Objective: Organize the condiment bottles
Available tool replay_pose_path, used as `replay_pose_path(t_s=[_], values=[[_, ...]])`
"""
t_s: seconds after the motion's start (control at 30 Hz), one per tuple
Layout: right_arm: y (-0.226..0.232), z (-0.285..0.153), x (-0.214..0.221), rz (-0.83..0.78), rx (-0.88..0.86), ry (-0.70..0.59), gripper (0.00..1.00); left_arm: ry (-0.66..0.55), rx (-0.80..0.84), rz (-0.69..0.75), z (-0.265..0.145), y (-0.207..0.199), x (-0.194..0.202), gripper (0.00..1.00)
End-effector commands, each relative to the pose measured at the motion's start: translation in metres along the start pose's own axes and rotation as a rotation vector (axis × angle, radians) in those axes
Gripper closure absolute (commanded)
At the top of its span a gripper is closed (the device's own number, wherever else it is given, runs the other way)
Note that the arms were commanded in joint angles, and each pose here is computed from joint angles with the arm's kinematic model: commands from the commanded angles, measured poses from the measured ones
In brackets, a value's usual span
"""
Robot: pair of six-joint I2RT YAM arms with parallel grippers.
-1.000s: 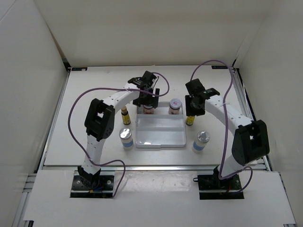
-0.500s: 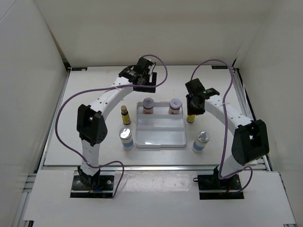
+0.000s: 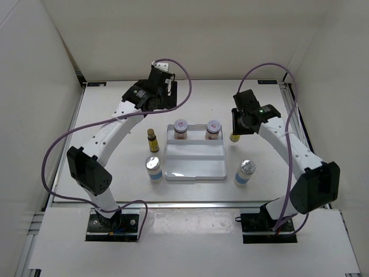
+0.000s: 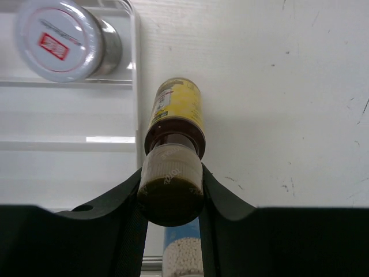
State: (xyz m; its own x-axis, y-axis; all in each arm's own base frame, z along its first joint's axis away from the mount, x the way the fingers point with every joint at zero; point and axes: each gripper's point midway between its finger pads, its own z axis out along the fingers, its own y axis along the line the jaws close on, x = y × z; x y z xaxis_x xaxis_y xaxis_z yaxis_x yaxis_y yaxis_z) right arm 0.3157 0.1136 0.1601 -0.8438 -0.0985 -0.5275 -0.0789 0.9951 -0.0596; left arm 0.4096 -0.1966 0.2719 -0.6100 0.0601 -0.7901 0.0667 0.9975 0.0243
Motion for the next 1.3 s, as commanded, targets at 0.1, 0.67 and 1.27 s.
replay_pose_path(t_s=[0.1, 0.67, 1.27], values=[[0.025, -0.057, -0.038, -0.015, -0.149, -0.179, 1.00, 0.010, -0.073, -0.006, -0.017, 0.027, 0.020, 0.00], [0.081, -0.019, -0.011, -0.073, -0.246, -0.074, 1.00, 0.052, -0.009, -0.046, -0.030, 0.036, 0.039, 0.00], [0.088, 0.025, 0.012, -0.079, -0.188, 0.043, 0.64, 0.179, -0.005, -0.003, -0.014, 0.036, 0.090, 0.00]])
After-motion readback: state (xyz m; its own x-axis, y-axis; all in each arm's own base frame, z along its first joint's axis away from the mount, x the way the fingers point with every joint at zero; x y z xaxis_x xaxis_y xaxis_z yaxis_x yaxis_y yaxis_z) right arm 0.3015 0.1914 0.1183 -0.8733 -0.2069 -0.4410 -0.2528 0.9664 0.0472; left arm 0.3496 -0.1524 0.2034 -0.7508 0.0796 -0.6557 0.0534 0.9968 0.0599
